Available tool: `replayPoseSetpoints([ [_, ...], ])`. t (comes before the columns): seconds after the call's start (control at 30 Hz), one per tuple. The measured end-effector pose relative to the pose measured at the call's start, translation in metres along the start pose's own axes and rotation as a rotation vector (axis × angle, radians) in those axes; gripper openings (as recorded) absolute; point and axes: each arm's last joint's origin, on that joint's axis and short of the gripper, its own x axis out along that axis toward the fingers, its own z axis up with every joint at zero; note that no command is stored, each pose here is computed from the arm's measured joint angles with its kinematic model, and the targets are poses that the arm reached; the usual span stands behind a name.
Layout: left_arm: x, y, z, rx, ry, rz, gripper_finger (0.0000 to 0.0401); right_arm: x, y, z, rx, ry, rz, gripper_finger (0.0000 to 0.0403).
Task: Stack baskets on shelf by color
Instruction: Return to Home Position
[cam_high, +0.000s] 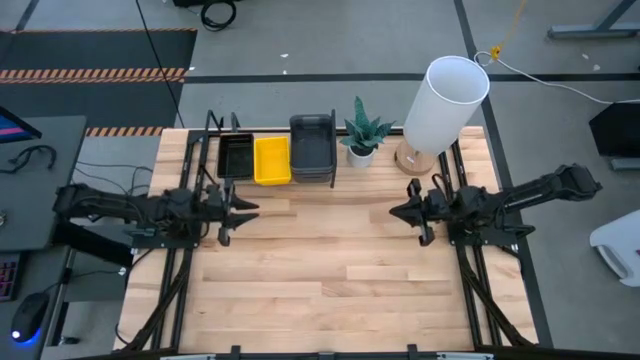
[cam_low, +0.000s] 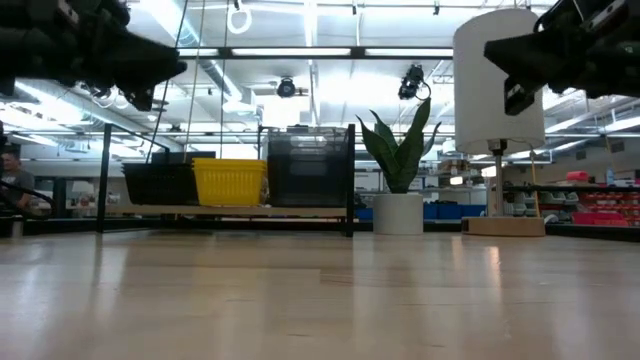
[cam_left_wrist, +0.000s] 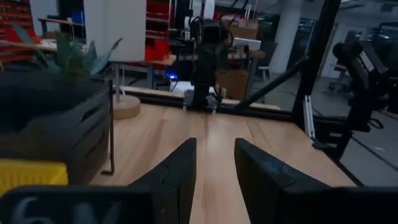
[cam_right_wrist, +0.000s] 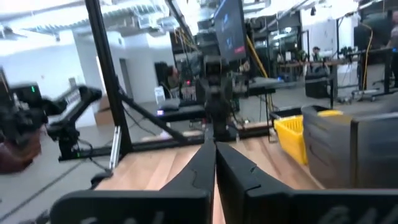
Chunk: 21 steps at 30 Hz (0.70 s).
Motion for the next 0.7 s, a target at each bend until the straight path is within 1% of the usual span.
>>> replayPoseSetpoints([
  [0.07,-0.003,0.002,-0.009,-0.006,0.006,0.001,0.0116,-0.001,-0.002,0.003,0.008,-0.019,-0.001,0.0014],
  [0.3,-0.010,0.004,-0.022,0.002,-0.003,-0.002,0.0116,-0.005,-0.003,0.010,0.011,-0.071,0.002,0.0011],
  [0.4,-0.012,0.004,-0.023,0.004,0.007,-0.008,0.0116,-0.006,-0.003,0.010,0.011,-0.074,0.002,0.0013],
  [0.57,-0.015,0.002,-0.021,0.016,-0.014,-0.090,0.0116,-0.005,-0.003,0.009,0.011,-0.066,0.002,0.0015],
  [0.7,-0.015,0.002,-0.021,0.019,-0.009,-0.090,0.0116,-0.005,-0.003,0.009,0.011,-0.066,0.002,0.0015],
])
